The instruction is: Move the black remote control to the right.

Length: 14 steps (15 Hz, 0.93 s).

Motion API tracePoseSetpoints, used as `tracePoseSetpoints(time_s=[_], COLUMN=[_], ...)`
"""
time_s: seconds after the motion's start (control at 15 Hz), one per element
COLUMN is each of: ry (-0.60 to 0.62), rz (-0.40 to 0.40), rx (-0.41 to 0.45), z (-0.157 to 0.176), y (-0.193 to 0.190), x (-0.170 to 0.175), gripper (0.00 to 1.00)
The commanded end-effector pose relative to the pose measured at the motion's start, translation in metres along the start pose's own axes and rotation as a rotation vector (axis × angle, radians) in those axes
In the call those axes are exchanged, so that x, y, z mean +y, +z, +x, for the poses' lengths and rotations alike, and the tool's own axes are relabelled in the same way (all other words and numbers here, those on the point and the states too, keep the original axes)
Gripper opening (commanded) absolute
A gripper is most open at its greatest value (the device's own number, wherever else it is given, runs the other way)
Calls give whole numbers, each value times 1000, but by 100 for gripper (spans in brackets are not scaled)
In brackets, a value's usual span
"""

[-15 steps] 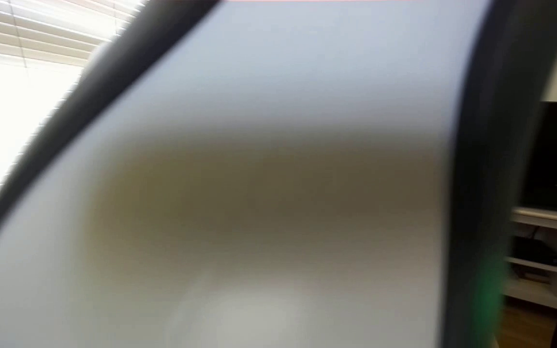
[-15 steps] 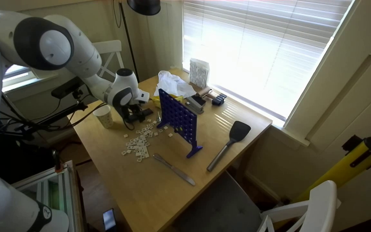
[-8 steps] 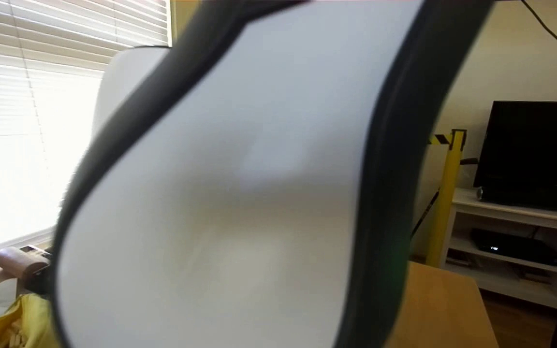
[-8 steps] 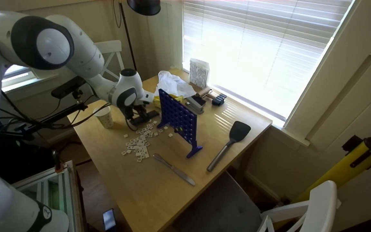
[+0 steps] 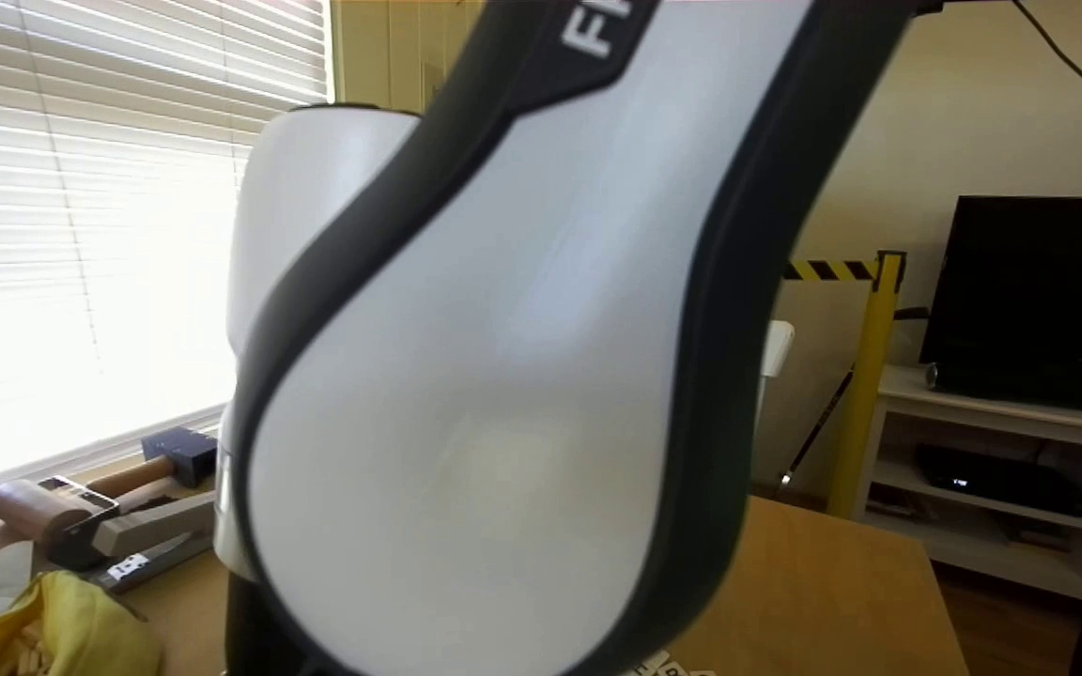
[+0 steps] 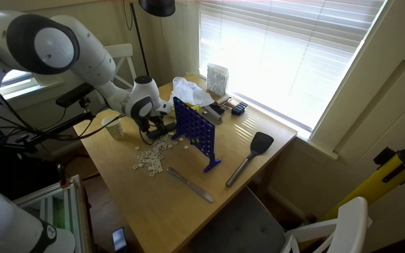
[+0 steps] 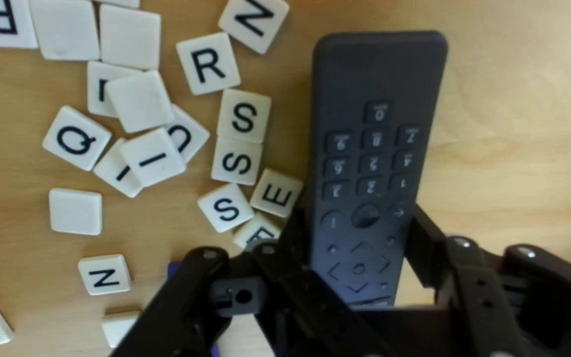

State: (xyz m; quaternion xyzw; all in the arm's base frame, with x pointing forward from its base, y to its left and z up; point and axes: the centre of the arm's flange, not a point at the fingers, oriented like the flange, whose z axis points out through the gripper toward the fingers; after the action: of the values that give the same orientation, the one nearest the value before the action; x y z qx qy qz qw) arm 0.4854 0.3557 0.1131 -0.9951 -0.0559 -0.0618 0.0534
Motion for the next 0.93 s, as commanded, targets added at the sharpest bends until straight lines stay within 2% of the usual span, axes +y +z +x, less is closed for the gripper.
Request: tracePoseSetpoints(time_s=[0.0, 0.13, 0.33, 0.53, 0.87], ry=[-97, -140, -135, -77, -46], rz=[93, 196, 255, 257, 240], rx=[-42, -68, -56, -72, -116], z=[-12, -15, -10, -9, -18], y=[-14, -34, -81, -120, -153], x=[3, -2, 4, 26, 72], gripper=[26, 26, 26, 26, 26])
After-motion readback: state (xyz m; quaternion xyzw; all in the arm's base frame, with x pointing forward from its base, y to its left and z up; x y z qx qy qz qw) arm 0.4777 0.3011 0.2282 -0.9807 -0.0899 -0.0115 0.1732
